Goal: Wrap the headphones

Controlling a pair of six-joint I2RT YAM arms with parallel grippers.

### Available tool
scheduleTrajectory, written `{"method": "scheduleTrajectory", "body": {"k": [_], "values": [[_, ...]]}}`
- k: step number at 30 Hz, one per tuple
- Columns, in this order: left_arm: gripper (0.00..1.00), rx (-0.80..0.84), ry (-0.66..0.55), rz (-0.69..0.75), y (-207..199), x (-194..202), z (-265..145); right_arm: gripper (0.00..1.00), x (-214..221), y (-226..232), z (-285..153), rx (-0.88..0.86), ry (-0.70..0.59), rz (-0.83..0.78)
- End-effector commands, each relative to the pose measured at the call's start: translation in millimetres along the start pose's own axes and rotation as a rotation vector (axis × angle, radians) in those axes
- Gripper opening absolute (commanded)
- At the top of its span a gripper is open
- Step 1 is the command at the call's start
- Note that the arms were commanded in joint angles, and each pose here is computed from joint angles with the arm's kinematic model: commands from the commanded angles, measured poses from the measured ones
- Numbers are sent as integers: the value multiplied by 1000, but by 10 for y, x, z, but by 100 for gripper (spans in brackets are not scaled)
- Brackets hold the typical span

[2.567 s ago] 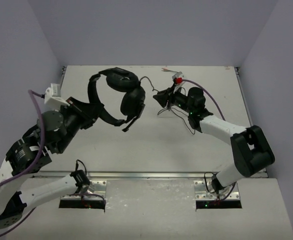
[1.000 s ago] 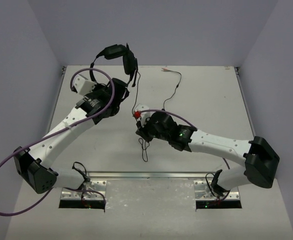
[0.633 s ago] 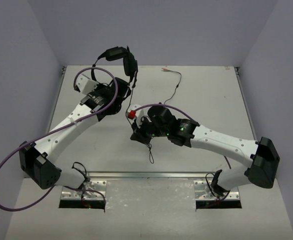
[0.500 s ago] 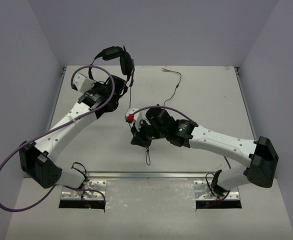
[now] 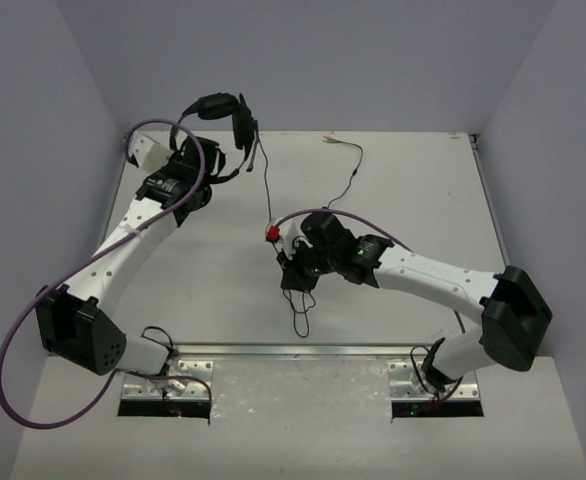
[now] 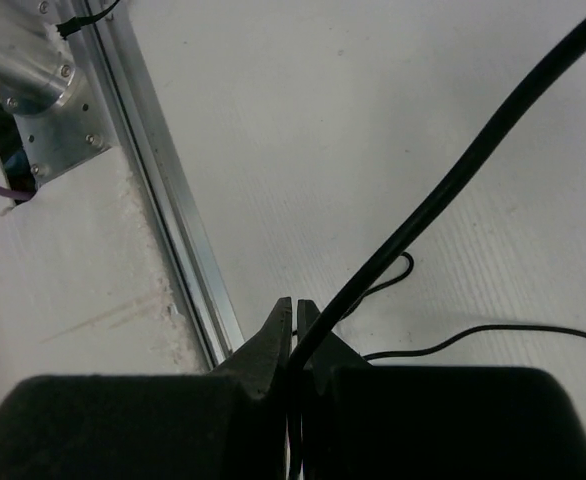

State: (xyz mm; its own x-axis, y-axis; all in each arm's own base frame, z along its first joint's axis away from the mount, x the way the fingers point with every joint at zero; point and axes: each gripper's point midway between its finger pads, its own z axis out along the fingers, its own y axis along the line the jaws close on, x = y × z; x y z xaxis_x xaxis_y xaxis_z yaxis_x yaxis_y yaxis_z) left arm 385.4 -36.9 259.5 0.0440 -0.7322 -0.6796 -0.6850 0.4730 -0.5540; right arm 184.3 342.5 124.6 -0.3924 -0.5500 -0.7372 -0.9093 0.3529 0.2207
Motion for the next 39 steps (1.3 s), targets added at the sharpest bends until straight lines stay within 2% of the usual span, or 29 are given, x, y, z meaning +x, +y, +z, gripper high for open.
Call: {"method": "scheduleTrajectory", "body": {"k": [1,8,14,22,25,28,35,39], "values": [[0,126,46,-60,-278,-171,-21,1,-261,3,-98,-13,-93,-36],[0,150,143,-100,-323,-58,56,1,-158,1,181,-49,-31,4],[0,98,136,-168,-235,-72,118,1,-203,339,489,-126,31,-43],[0,46,94,-211,-133,-96,209,1,-589,694,667,-201,28,-114],[0,26,85,-219,-67,-64,247,1,-909,782,643,-234,-2,-142],[0,15,81,-210,-3,-33,271,1,-1022,784,664,-238,4,-169],[0,-43,34,-137,303,76,388,1,-1571,890,317,-232,-67,-241],[0,-49,35,-90,437,210,449,1,-1740,797,88,-163,-94,-303]]}}
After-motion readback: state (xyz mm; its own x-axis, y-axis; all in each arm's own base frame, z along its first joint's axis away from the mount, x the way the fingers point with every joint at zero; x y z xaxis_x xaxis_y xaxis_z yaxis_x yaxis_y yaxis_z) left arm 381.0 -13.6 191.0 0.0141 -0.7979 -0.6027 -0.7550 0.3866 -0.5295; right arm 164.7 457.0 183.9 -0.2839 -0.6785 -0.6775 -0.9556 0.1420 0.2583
